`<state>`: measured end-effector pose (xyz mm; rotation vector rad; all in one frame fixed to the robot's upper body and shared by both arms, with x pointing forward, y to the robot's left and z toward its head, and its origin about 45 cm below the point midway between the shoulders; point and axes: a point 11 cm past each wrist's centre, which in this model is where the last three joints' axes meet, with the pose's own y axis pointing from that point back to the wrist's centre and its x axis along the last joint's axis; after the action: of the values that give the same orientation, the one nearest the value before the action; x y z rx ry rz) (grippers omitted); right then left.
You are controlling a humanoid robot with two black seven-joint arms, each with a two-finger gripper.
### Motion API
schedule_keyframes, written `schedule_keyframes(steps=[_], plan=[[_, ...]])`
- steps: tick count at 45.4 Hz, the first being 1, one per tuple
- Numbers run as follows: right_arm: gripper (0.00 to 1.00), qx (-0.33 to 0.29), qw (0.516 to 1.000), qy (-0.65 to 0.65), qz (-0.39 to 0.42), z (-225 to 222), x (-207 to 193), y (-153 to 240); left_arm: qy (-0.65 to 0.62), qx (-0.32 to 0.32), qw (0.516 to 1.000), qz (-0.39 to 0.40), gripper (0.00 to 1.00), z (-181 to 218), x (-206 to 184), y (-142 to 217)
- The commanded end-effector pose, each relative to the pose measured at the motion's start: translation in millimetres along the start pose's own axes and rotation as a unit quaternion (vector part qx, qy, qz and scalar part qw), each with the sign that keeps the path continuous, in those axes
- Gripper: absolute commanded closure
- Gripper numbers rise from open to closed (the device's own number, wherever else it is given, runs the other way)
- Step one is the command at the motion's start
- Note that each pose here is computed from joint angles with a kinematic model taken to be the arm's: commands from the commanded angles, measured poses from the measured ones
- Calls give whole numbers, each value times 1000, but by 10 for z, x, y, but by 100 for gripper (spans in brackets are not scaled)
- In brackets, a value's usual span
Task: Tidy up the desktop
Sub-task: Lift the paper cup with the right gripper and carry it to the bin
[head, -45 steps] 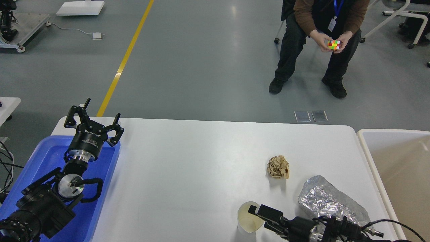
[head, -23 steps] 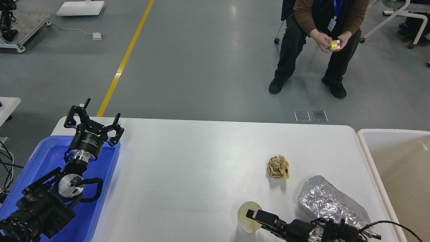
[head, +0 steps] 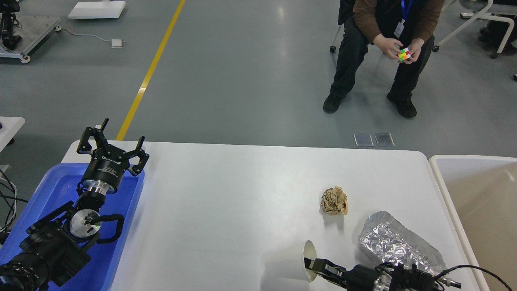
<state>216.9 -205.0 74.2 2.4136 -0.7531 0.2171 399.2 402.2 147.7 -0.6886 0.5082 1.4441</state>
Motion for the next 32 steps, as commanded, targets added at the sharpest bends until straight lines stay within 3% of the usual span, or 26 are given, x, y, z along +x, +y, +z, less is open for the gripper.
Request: schedule_keyframes(steps=[1,17,32], plan=[[100,13,1000,10,5,-45,102,115,0,1,1000,0,0,-2,0,1],[100,21,998,50,38,-336,720,677,0,0,1000,0,0,1,0,0],[100,-22,992,111,58,-624,1498,1304,0,0,1000,0,0,1,0,0]])
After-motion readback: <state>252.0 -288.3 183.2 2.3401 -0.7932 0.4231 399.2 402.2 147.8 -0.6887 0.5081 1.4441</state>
